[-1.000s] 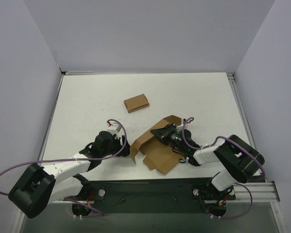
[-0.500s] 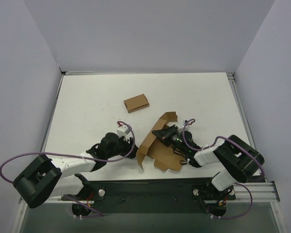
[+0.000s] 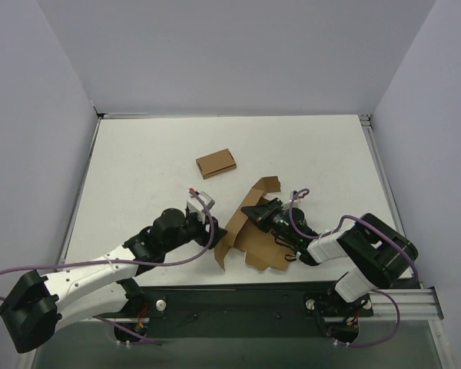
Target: Fold the paper box
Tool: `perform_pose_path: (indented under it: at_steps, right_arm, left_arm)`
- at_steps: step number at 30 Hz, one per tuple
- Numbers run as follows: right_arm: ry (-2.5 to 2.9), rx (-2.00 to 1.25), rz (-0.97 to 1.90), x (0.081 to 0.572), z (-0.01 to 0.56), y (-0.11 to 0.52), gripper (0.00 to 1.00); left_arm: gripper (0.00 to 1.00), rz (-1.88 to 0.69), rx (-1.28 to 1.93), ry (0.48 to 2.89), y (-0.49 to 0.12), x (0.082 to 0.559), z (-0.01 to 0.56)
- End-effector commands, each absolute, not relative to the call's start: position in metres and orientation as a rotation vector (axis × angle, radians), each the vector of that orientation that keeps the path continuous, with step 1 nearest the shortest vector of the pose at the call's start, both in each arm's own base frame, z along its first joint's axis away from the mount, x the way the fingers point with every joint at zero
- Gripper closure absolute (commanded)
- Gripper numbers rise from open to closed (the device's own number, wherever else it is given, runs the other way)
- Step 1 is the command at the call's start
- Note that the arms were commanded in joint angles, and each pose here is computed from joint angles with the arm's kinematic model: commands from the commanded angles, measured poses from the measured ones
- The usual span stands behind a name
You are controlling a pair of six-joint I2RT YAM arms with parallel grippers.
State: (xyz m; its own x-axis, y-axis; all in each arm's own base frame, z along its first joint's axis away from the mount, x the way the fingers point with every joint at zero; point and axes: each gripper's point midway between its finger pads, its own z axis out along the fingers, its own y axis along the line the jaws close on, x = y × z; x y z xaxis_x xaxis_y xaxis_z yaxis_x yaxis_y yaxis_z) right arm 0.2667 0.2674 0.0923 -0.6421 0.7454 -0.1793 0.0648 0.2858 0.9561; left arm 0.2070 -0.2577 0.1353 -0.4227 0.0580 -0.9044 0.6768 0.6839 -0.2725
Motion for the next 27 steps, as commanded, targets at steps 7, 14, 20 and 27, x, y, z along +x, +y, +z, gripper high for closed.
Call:
perform_pose_path:
  at_steps: [7,14,20,27]
  right_arm:
    - [1.852,0.705,1.420,0.271,0.106,0.266,1.00]
    - [1.845,0.703,1.427,0.270,0.107,0.266,1.00]
    - [1.840,0.705,1.431,0.270,0.108,0.265,1.00]
    - [1.838,0.707,1.429,0.270,0.108,0.265,1.00]
  left_arm:
    - [0.28,-0.482,0.808,1.902,-0.260,0.209,0.120]
    - [0.28,-0.365,0.809,1.856,-0.269,0.220,0.112]
    - [0.27,-0.338,0.724,1.788,-0.277,0.231,0.117]
    - [0.27,-0.409,0.581,1.735,-0.292,0.232,0.128]
